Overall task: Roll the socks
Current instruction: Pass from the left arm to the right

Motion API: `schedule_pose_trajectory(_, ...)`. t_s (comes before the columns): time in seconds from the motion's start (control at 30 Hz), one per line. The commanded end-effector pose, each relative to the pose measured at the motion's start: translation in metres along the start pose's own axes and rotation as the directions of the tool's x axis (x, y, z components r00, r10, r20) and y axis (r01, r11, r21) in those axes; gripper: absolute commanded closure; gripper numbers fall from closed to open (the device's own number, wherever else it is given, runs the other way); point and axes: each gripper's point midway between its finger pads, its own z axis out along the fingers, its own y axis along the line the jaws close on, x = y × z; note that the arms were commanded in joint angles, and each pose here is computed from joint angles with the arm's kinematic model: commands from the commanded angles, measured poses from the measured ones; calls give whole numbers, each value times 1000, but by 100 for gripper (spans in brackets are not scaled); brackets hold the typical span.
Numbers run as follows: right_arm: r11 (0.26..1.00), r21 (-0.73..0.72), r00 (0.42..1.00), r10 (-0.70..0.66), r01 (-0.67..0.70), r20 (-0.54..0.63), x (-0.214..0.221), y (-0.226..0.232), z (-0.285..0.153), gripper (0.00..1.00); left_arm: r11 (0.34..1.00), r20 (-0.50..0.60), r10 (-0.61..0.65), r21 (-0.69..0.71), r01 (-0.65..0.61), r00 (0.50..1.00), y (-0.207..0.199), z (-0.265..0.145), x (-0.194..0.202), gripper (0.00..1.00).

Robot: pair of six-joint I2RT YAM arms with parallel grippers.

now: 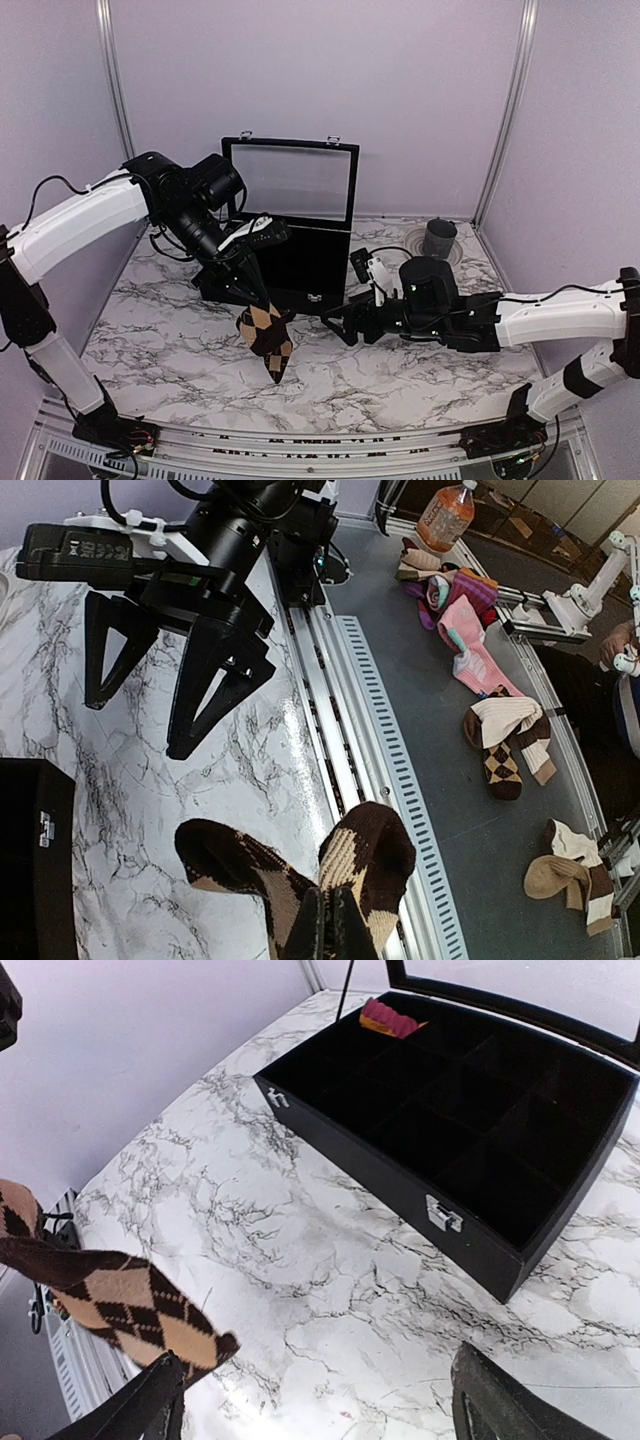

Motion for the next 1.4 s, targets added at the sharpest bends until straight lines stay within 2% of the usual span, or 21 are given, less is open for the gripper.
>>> schedule_pose_trajectory(0.0,986,-159,999,-50,52,11,-6,31,-7,13,999,-61,14,43,-12,998,-8,14,12,100)
schedule_pose_trajectory(0.1,962,-243,992,-120,124,30,-3,51,-12,14,998,-77,-11,56,16,997,-3,20,12,100)
schedule_pose_trajectory(0.2,935,-262,971,-223,239,89,-2,71,-17,14,997,-58,-48,65,52,997,-1,23,7,100)
schedule_pose_trajectory(0.43,915,-93,915,-377,392,146,-5,86,-14,16,991,-31,-130,9,130,991,9,25,9,100)
schedule_pose_trajectory(0.57,880,-95,879,-446,465,169,4,113,-15,14,984,-24,-162,-79,160,986,20,24,15,100)
schedule_pose_trajectory(0.73,877,-279,916,-342,391,210,6,149,-16,11,958,1,-184,-224,179,983,40,17,21,100)
schedule_pose_trajectory(0.8,885,-301,932,-309,355,190,6,155,-9,10,943,27,-192,-271,192,981,47,12,18,100)
schedule_pose_trajectory(1.0,966,-139,967,-192,216,170,-4,133,21,12,920,77,-220,-314,234,972,52,3,9,100)
schedule_pose_trajectory(1.13,986,-125,966,-72,106,248,-18,129,21,19,900,106,-240,-349,262,965,58,-4,6,100)
schedule_pose_trajectory(1.23,996,-92,945,14,17,328,-33,119,18,25,899,122,-249,-339,276,961,56,-5,5,100)
schedule_pose_trajectory(1.37,990,-136,927,84,-37,364,-43,119,18,25,900,133,-243,-339,274,961,53,-7,5,100)
